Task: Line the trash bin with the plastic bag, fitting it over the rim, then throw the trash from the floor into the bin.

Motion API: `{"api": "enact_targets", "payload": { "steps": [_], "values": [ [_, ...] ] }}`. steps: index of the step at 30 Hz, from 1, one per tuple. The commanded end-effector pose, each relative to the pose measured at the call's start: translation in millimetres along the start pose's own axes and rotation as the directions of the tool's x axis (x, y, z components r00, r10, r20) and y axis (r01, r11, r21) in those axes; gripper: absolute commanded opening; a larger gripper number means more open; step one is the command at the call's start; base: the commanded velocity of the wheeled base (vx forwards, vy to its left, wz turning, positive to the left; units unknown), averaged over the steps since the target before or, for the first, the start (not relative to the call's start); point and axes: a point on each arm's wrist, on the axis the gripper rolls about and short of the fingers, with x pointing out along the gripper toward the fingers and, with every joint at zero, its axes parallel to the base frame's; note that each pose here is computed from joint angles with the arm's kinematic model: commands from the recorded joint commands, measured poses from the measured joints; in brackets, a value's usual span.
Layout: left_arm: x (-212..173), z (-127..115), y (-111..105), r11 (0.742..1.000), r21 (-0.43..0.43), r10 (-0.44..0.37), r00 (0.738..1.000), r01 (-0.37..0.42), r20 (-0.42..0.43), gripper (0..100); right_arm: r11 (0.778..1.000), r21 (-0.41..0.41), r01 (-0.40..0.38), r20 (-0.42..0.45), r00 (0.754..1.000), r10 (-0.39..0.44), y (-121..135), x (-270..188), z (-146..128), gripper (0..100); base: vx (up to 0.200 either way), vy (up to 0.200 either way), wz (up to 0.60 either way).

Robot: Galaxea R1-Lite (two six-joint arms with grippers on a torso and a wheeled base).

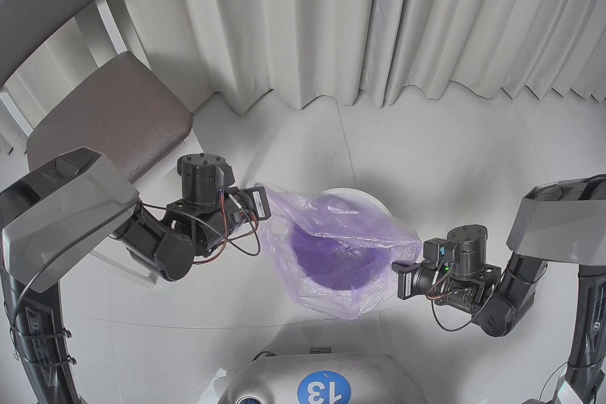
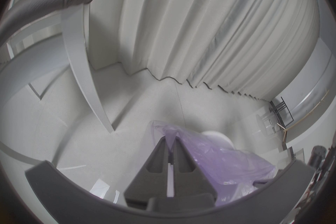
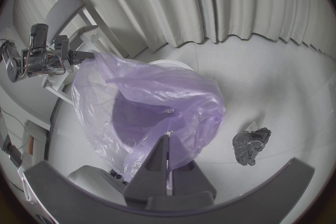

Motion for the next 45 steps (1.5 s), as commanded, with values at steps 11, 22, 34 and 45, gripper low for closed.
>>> {"api": "enact_targets", "payload": {
  "steps": [11, 22, 34, 45],
  "values": [
    [-4, -6, -7, 0.999, 0.029, -0.029, 0.999, 0.03, -0.022, 0, 0.995, -0.022, 0.097, -0.112, 0.989, -0.098, -31, 5, -9, 0, 0.0, 0.0, 0.0],
    [6, -2, -14, 0.999, 0.023, -0.047, 0.999, 0.047, 0.013, 0, 0.995, -0.016, 0.098, -0.087, 0.991, -0.099, -33, 15, -9, 100, 0.0, 0.0, 0.0],
    [10, -10, -17, 0.998, 0.033, -0.044, 0.999, 0.044, -0.014, 0, 0.986, -0.149, 0.069, -0.02, 0.997, -0.073, -12, -44, 16, 100, 0.0, 0.0, 0.0],
    [21, -17, -15, 0.999, 0.035, -0.03, 0.999, 0.031, -0.02, 0, 0.953, -0.304, -0.011, 0.056, 0.998, 0.03, 29, 1, 69, 100, 0.0, 0.0, 0.0]
  ]
}}
